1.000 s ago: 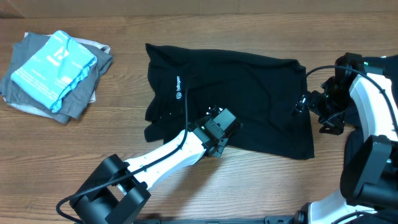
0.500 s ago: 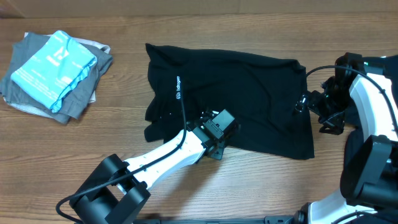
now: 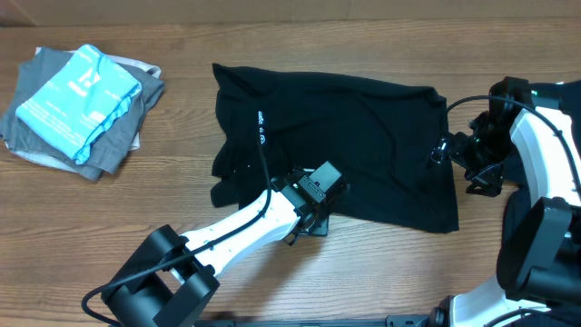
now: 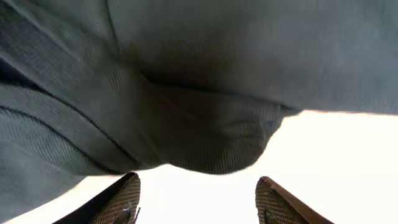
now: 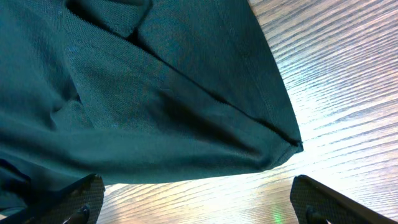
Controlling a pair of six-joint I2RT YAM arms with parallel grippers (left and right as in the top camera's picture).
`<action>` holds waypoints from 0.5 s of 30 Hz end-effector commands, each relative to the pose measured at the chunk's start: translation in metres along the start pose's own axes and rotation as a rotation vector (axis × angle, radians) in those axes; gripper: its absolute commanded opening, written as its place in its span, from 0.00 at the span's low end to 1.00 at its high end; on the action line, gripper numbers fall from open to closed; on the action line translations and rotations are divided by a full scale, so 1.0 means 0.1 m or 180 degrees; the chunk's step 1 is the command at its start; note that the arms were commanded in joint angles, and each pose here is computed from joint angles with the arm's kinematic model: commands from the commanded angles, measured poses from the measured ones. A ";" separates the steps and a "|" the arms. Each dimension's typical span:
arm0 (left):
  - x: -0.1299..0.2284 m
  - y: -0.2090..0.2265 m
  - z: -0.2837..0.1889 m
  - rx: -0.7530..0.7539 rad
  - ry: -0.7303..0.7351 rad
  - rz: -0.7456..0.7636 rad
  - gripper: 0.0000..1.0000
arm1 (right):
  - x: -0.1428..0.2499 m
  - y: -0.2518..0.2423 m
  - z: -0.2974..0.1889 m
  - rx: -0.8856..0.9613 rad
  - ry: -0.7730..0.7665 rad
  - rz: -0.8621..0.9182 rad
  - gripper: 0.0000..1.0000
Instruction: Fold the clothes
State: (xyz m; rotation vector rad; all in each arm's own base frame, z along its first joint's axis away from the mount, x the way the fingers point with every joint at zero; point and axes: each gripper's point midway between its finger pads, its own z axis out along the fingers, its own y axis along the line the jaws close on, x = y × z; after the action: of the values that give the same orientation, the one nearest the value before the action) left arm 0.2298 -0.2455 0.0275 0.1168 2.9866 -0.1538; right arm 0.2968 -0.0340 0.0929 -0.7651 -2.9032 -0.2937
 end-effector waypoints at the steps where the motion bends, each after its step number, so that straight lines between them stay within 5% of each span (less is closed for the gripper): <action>1: -0.12 0.07 -0.01 -0.0106 -0.0197 -0.0134 0.63 | 0.01 0.01 -0.03 -0.0037 -0.0040 -0.0007 1.00; 15: -0.16 0.06 0.08 -0.0101 -0.0265 -0.0205 0.56 | 0.01 0.02 -0.03 -0.0039 -0.0044 -0.0008 1.00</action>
State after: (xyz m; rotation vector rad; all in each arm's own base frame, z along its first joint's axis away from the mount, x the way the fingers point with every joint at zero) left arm 0.2477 -0.2510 0.0312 0.0630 2.9020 -0.1676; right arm 0.2975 -0.0340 0.0928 -0.7654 -2.9057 -0.2952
